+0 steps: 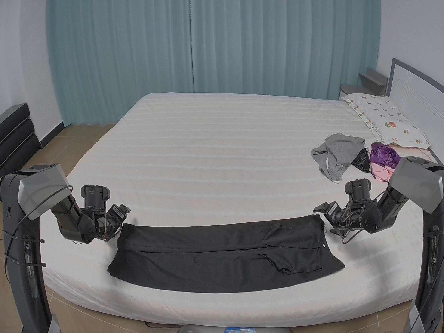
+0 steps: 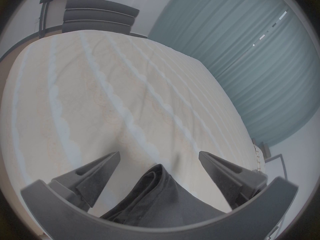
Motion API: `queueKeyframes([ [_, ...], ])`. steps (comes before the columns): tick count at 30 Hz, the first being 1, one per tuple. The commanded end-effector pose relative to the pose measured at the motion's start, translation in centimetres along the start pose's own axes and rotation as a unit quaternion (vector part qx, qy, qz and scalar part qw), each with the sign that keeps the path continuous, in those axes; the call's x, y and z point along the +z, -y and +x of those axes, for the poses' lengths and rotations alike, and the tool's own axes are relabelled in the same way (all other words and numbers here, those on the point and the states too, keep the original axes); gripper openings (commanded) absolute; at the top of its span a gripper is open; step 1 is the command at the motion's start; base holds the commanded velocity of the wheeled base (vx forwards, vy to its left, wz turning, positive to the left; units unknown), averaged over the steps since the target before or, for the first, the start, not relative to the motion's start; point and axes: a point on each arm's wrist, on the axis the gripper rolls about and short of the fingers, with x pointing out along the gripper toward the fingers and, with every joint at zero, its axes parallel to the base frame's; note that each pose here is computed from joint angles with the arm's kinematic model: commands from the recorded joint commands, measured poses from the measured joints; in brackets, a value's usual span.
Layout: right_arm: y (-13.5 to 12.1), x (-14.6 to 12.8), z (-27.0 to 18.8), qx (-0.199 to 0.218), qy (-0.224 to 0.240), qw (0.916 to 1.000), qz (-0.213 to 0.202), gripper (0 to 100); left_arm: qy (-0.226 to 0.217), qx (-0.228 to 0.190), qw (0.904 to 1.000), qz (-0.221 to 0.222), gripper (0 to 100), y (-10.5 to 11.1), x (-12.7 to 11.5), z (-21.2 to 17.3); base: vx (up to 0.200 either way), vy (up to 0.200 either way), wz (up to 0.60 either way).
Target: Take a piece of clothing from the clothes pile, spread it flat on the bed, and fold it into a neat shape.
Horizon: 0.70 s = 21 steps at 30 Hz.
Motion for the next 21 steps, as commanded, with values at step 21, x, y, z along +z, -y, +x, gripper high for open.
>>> queueKeyframes([
  [21,1.2,-0.1,-3.6,0.055,-0.02,0.9979,0.029,100,-0.076,0.017,0.9969,0.011,100,-3.8,-5.3,-7.9,-0.086,0.0,0.0],
])
